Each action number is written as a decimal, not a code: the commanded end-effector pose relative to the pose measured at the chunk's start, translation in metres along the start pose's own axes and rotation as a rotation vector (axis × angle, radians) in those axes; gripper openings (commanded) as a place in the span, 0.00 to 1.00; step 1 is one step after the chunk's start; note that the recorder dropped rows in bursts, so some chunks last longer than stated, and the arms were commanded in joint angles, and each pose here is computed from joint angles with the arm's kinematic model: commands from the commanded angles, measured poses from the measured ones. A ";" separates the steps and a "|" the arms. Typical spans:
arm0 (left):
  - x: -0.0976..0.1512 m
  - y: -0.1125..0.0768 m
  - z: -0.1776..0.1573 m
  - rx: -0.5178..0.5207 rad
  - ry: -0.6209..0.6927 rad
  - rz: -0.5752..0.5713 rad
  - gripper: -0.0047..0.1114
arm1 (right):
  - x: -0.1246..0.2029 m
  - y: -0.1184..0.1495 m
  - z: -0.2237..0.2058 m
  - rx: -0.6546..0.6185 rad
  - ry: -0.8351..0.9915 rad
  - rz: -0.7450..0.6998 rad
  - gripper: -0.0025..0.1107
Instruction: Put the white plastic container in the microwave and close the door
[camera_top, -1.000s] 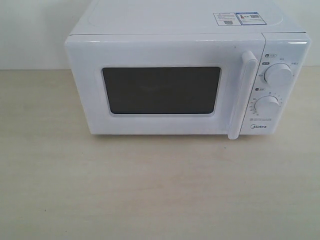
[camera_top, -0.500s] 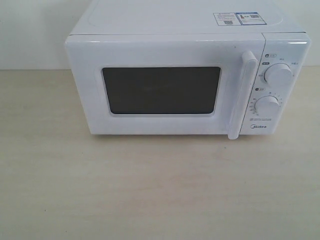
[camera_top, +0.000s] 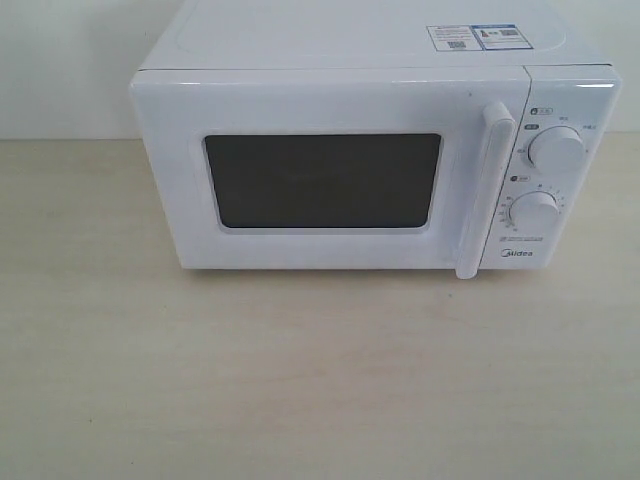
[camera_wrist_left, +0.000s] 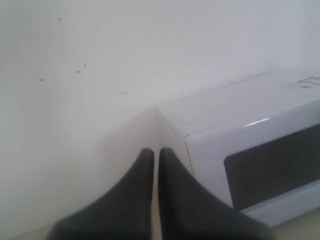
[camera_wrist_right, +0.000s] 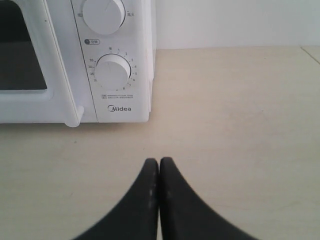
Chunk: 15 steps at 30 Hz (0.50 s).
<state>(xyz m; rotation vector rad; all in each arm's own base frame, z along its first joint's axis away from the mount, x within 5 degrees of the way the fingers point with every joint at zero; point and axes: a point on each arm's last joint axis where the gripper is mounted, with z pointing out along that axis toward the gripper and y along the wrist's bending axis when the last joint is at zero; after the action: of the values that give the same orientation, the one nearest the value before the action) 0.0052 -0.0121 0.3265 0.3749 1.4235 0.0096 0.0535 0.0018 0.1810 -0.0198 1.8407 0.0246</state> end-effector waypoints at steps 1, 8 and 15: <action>0.018 -0.004 0.006 0.009 0.060 0.004 0.08 | -0.001 0.000 0.000 0.003 -0.009 -0.009 0.02; 0.056 -0.008 0.022 -0.024 0.079 -0.012 0.08 | -0.001 0.000 0.000 0.002 -0.009 -0.007 0.02; 0.118 -0.017 0.035 -0.076 0.119 -0.066 0.08 | -0.001 0.000 0.000 0.002 -0.009 -0.007 0.02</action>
<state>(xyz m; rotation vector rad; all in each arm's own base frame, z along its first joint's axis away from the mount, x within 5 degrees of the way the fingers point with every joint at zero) 0.0496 -0.0109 0.2318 0.3126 1.5383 0.0416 0.0535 0.0018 0.1810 -0.0182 1.8408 0.0258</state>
